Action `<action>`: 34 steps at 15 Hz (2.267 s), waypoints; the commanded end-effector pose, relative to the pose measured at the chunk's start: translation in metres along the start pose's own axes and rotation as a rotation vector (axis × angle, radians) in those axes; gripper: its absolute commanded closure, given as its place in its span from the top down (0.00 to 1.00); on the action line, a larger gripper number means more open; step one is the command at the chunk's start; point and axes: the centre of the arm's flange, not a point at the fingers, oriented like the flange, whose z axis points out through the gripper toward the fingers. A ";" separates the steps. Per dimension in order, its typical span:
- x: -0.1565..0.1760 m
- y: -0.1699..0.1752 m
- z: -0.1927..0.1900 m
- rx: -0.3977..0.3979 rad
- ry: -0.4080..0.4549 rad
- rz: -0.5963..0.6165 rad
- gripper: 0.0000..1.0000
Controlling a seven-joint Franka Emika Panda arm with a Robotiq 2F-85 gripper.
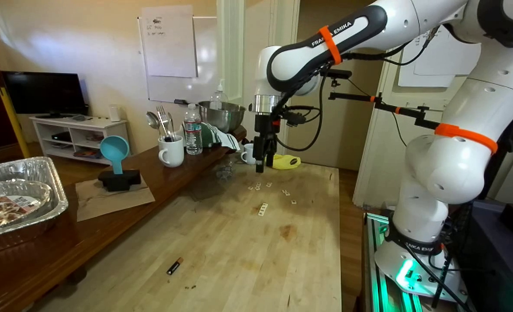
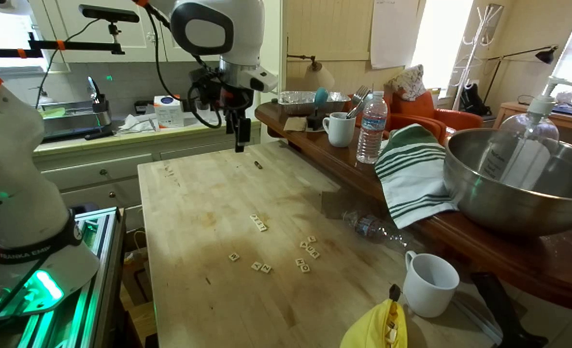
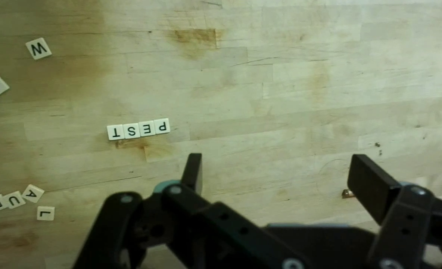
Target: Move three letter blocks to the far left, then move three more to the left.
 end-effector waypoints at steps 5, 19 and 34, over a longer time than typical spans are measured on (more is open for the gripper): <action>0.004 0.058 0.036 -0.084 0.001 -0.057 1.00; -0.015 0.093 0.101 -0.163 0.029 -0.102 0.27; -0.002 0.098 0.152 -0.172 0.053 -0.149 0.69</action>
